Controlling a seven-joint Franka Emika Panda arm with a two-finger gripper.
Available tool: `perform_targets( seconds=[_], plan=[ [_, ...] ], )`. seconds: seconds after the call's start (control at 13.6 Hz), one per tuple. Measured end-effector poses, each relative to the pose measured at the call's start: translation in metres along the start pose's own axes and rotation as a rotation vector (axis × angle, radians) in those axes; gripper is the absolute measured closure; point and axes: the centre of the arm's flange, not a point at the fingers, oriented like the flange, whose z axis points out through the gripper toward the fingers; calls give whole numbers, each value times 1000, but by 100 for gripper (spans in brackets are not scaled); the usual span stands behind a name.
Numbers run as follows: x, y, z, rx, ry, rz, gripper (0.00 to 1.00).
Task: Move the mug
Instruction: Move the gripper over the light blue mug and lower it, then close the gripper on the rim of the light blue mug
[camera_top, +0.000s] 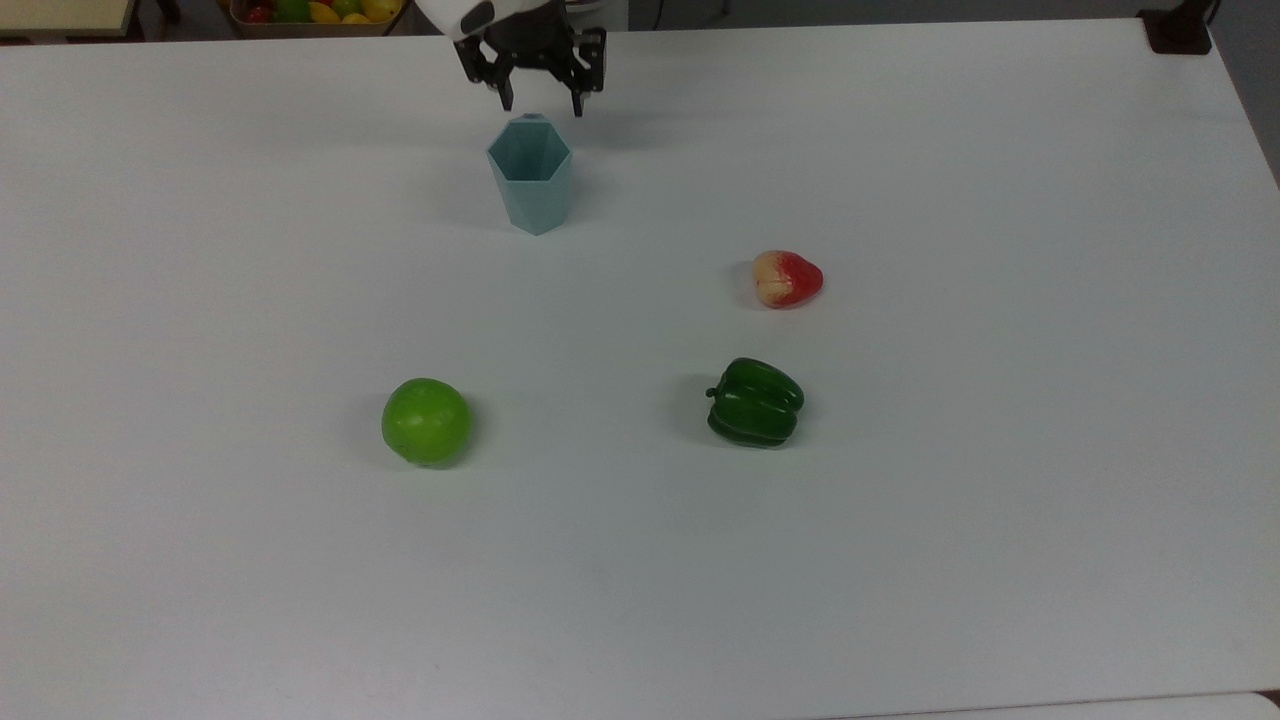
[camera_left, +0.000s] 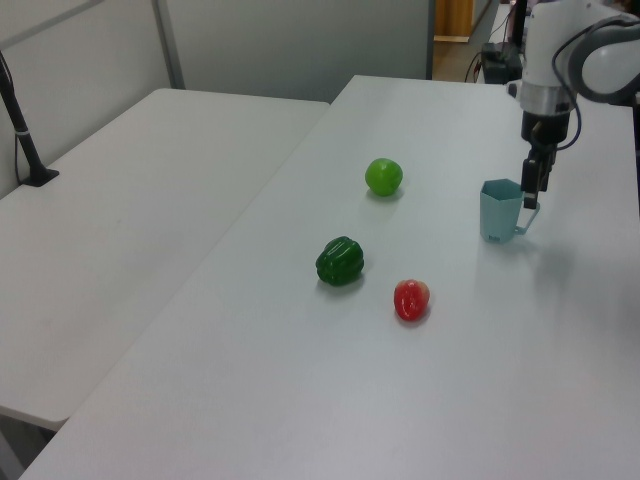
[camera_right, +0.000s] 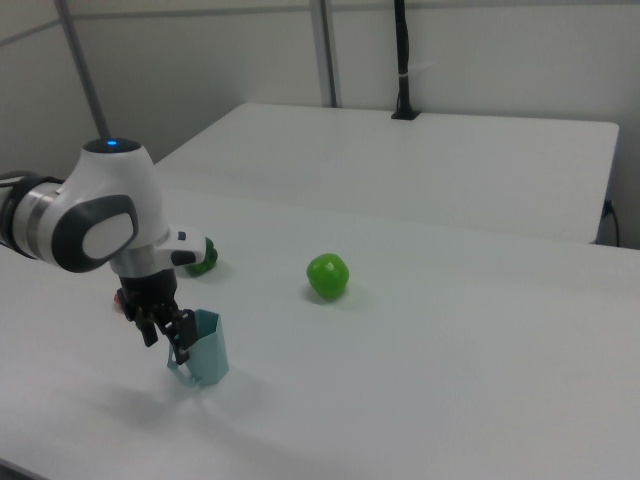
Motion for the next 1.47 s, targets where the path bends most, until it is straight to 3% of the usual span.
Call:
perform_targets(
  seconds=[0.22, 0.66, 1.11, 1.25, 1.33, 1.4, 1.47],
  plan=[
    [10, 0, 25, -2, -9, 2, 28],
    [11, 1, 33, -3, -27, 2, 43],
    [11, -3, 37, -7, -36, -6, 49],
    [11, -3, 37, -7, -36, -6, 63],
    [11, -3, 37, -7, -36, -6, 64],
    [11, -3, 37, -7, -34, -6, 74],
    [11, -3, 36, -7, -34, -6, 74]
  ],
)
